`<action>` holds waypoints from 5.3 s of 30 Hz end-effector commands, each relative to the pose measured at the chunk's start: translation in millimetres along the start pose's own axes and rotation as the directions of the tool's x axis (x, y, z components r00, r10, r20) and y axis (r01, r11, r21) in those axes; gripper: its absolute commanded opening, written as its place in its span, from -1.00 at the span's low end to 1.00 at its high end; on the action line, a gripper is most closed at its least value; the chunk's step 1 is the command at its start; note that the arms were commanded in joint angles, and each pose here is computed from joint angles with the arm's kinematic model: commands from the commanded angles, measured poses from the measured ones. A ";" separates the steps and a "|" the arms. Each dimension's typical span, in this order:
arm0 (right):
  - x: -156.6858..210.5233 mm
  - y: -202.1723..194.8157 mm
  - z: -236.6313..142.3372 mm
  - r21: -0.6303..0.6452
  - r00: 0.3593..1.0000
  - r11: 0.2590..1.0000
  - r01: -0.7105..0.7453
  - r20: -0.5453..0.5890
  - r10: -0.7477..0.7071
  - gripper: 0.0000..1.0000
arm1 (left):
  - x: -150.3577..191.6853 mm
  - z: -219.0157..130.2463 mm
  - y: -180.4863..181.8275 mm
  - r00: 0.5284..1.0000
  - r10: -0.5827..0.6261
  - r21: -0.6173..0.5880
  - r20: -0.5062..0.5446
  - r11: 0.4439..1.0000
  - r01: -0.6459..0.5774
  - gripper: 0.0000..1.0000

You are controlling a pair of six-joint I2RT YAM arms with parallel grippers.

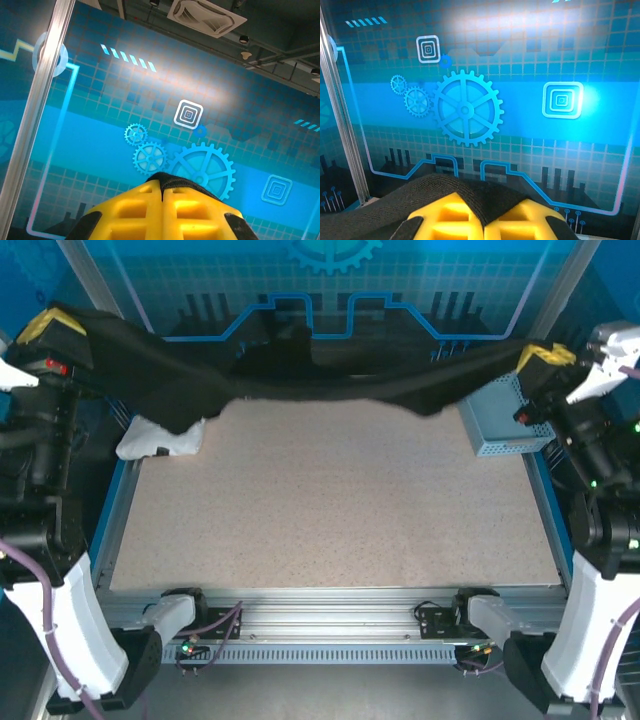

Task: Fold the inside-out t-shirt

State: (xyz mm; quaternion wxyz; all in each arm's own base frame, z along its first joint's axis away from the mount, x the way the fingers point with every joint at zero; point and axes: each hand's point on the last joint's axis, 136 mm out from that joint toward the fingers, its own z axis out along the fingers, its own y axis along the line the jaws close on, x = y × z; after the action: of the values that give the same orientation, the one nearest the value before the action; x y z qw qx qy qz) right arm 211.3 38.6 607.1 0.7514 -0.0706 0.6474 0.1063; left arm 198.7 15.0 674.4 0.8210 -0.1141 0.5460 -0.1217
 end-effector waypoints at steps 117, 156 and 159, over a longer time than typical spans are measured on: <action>568.6 -2.9 7.5 0.112 -0.069 0.984 0.136 -0.990 0.122 -0.05 | 662.9 -186.8 -142.0 0.300 0.470 0.551 -0.830 0.609 0.571 -1.00; 586.6 -31.3 39.7 0.150 -0.011 0.971 0.186 -0.988 0.155 -0.65 | 673.4 -192.2 -139.4 0.272 0.480 0.540 -0.834 0.610 0.580 -1.00; 588.5 -32.2 40.3 0.156 -0.007 0.972 0.175 -0.987 0.159 -0.63 | 673.7 -192.6 -139.5 0.272 0.481 0.540 -0.834 0.609 0.581 -1.00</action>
State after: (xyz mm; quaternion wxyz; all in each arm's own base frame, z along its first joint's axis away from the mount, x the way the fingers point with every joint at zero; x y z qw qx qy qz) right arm 335.1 55.3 27.4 0.0600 -0.0445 0.9942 -0.0769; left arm 261.3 -340.7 59.3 0.2683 0.3335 0.8059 -0.4091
